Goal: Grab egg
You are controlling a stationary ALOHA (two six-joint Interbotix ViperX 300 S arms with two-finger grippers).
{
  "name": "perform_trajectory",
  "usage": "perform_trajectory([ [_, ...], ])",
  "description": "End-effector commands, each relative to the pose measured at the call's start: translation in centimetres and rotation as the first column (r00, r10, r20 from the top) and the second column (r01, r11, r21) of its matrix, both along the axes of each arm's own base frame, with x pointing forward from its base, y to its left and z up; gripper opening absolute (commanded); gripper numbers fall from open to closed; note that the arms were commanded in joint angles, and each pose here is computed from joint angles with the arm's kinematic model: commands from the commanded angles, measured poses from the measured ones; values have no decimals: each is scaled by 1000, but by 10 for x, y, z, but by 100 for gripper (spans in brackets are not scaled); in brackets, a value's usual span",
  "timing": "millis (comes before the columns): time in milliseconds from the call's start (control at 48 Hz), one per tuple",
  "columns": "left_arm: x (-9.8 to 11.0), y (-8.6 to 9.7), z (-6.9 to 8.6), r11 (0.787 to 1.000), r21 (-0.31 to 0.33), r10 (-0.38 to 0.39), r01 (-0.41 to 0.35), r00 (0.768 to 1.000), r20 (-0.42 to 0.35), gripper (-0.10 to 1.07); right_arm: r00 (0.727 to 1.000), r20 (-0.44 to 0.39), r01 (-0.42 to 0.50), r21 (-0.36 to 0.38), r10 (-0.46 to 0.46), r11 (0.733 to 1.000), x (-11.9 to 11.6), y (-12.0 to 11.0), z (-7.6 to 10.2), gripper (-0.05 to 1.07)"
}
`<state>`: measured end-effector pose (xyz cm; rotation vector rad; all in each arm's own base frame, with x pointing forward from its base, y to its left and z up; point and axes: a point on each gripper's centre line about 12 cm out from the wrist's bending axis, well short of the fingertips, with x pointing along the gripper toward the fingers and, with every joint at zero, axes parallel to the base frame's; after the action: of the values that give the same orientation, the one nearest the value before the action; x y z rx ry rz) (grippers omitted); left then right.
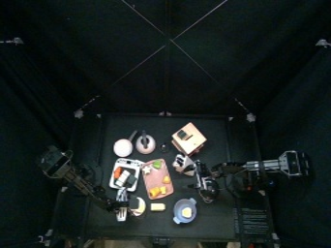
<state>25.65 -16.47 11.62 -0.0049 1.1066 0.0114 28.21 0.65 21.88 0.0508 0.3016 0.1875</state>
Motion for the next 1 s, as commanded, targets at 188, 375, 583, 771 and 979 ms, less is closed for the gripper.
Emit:
perform_trajectory([
  [188, 3, -4, -1, 1000, -10, -10, 10, 1000, 6, 100, 999, 36, 4, 1, -4, 1000, 4, -1, 11, 104],
  [375, 3, -4, -5, 1000, -2, -6, 6, 1000, -7, 100, 999, 33, 5, 4, -5, 1000, 5, -2, 11, 104],
  [583, 5, -4, -8, 1000, 4, -2, 2, 1000, -12, 99, 999, 31, 5, 4, -5, 1000, 5, -2, 10, 104],
  [771, 8, -2, -6, 1000, -2, 11, -11, 1000, -9, 99, 1000, 29, 6, 4, -6, 1000, 5, -2, 10, 104],
  [979, 9, -2, -6, 1000, -5, 19, -19, 1000, -11, 95, 1000, 30, 5, 4, -5, 1000, 5, -2, 10, 104],
])
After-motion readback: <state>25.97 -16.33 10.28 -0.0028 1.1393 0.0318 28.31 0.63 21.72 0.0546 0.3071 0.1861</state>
